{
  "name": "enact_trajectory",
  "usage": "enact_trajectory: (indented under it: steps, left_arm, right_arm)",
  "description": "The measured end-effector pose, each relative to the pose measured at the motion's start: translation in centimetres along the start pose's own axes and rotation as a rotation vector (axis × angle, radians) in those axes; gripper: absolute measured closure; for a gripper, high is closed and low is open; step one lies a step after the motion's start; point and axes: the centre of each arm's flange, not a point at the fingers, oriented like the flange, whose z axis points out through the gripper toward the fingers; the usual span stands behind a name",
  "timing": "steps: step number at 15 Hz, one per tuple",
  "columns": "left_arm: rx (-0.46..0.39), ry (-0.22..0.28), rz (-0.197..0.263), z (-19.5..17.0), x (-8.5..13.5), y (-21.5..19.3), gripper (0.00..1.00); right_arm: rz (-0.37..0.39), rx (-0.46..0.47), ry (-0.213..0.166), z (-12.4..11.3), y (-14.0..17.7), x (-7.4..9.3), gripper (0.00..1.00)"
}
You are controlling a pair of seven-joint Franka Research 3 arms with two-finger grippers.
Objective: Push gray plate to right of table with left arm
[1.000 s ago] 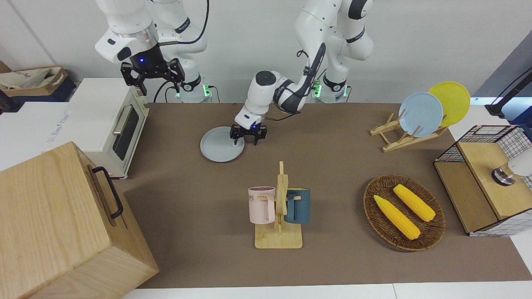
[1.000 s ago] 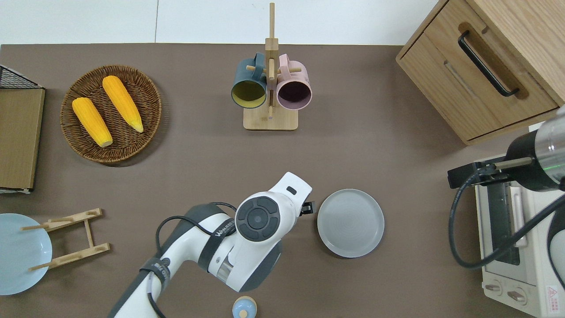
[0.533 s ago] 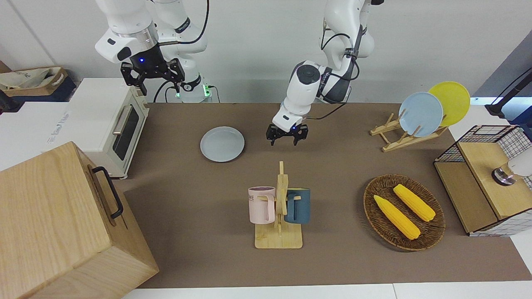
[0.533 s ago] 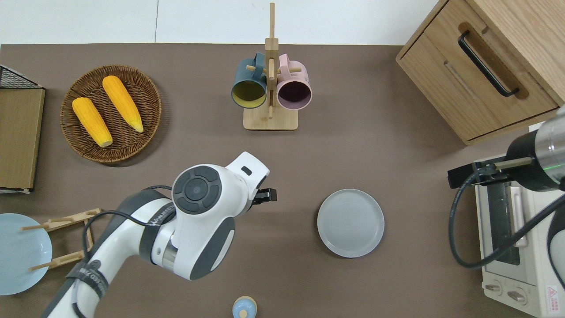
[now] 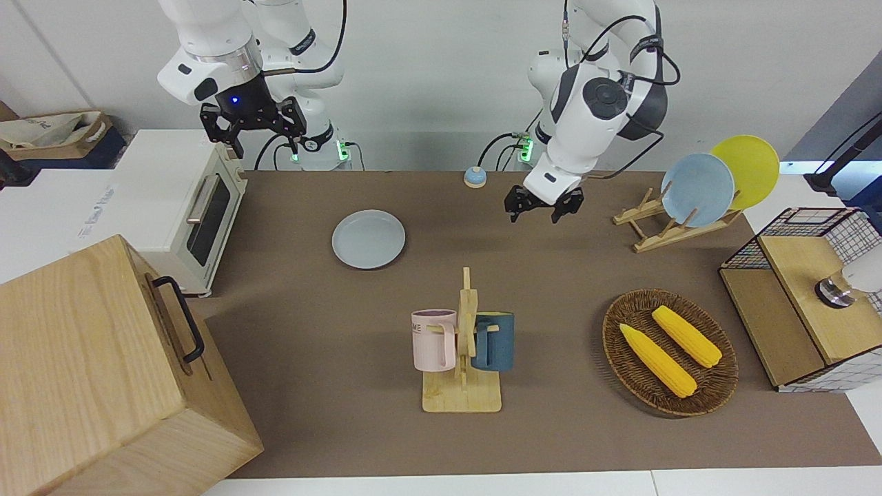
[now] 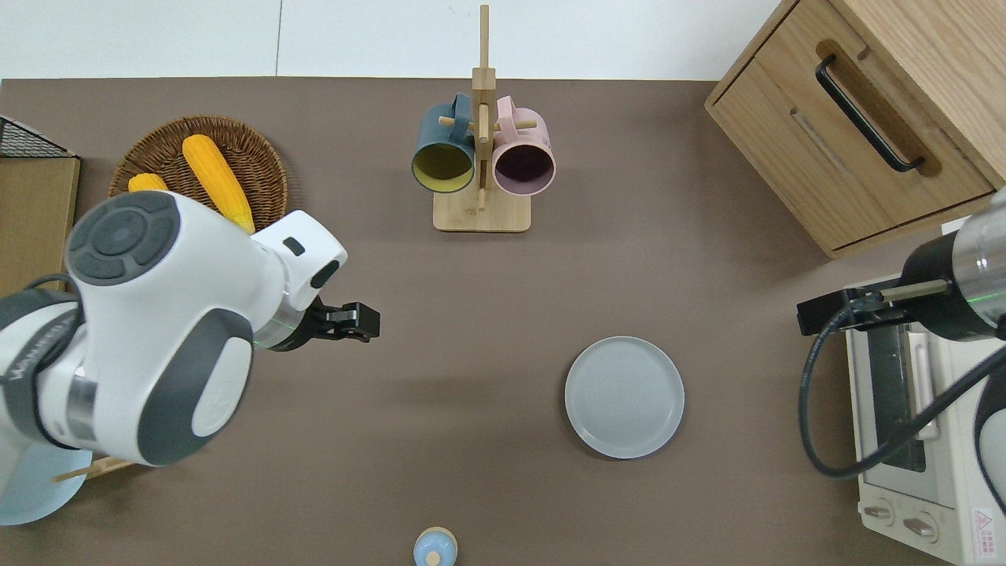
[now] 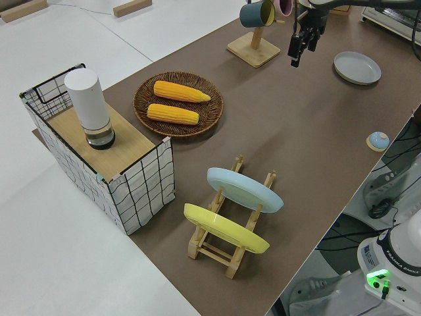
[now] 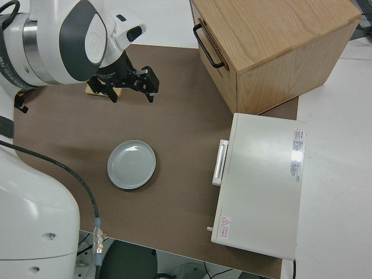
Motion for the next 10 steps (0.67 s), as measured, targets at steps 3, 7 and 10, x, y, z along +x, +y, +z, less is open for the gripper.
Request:
enact_trajectory:
  steps: [3,7,10]
  left_arm:
    - [0.006,0.022,0.004,-2.5,0.4,-3.3,0.0]
    - [0.072,0.064,0.005,-4.7,0.5,-5.4,0.0]
    - [0.088,0.087,-0.008,-8.3,0.3,-6.2,0.0]
  right_arm:
    - [0.0,0.0,0.0,0.0,0.0,0.0,0.01]
    - [0.0,0.0,0.0,0.0,0.0,0.0,0.01]
    - [0.0,0.0,0.0,0.0,0.0,0.0,0.01]
